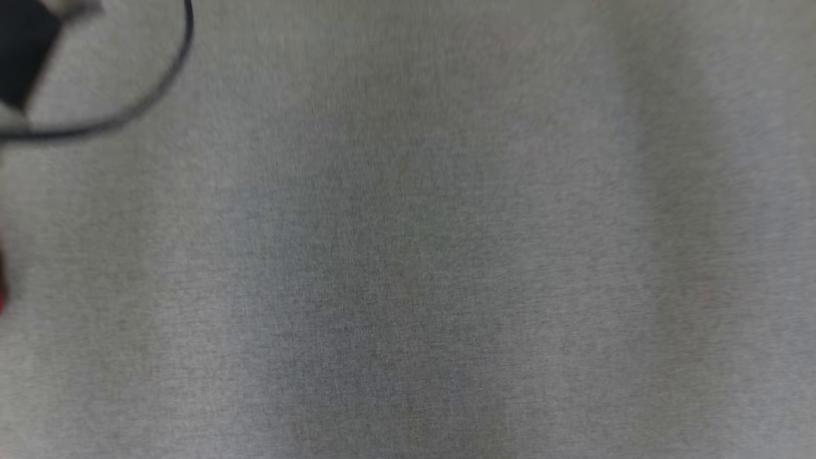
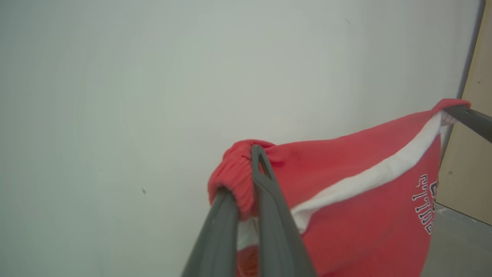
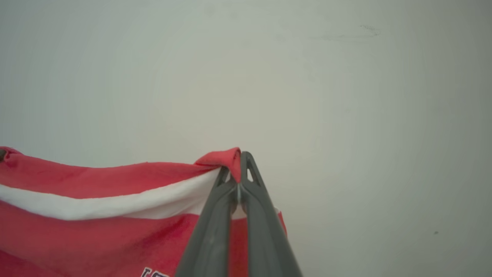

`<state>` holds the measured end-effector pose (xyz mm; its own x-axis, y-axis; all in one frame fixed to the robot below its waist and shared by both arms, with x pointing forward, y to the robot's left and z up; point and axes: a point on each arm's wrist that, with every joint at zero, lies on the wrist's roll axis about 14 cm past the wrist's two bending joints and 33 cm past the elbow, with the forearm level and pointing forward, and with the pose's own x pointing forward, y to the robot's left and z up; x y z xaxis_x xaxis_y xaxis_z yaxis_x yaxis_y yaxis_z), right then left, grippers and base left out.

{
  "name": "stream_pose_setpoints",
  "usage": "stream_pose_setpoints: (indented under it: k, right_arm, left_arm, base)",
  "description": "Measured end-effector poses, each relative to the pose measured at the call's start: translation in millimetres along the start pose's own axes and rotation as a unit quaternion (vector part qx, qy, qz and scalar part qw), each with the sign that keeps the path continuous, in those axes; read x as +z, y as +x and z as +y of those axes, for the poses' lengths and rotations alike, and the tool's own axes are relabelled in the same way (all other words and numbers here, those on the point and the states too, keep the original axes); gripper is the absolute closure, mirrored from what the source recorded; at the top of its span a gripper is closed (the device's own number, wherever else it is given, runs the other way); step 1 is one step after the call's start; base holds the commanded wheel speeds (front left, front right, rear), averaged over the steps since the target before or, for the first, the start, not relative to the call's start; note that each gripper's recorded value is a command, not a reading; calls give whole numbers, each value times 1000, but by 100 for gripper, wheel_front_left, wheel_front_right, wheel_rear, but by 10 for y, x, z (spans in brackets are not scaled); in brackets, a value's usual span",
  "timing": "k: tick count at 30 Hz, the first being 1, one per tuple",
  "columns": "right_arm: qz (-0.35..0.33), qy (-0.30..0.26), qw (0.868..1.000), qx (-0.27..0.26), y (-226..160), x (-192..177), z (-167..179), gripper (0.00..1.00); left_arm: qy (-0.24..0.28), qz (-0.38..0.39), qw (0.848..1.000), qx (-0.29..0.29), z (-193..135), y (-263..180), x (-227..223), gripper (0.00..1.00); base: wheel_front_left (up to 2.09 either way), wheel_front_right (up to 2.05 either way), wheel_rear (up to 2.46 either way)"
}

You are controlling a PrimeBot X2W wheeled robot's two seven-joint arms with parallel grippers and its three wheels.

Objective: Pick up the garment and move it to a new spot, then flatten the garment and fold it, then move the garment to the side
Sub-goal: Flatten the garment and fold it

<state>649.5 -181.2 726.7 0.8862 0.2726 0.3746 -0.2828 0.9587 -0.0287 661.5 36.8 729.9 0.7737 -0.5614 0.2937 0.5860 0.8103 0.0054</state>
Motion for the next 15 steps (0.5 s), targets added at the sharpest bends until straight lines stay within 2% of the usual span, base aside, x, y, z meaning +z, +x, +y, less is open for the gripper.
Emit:
stream_pose_setpoints:
  k: [4,9,15]
  right_arm:
    - [-1,3,1000,-17,307,-87,-139,100]
    - [8,1,1000,-30,568,-313,-242,100]
    - [38,12,999,-32,650,-868,-233,100]
  left_arm:
    - [12,-27,999,14,198,229,89,100]
    - [13,-39,999,26,367,420,-34,100]
    - [-9,-14,999,30,454,496,-578,100]
  base:
    - [0,0,0]
    - [0,0,0]
    - [0,0,0]
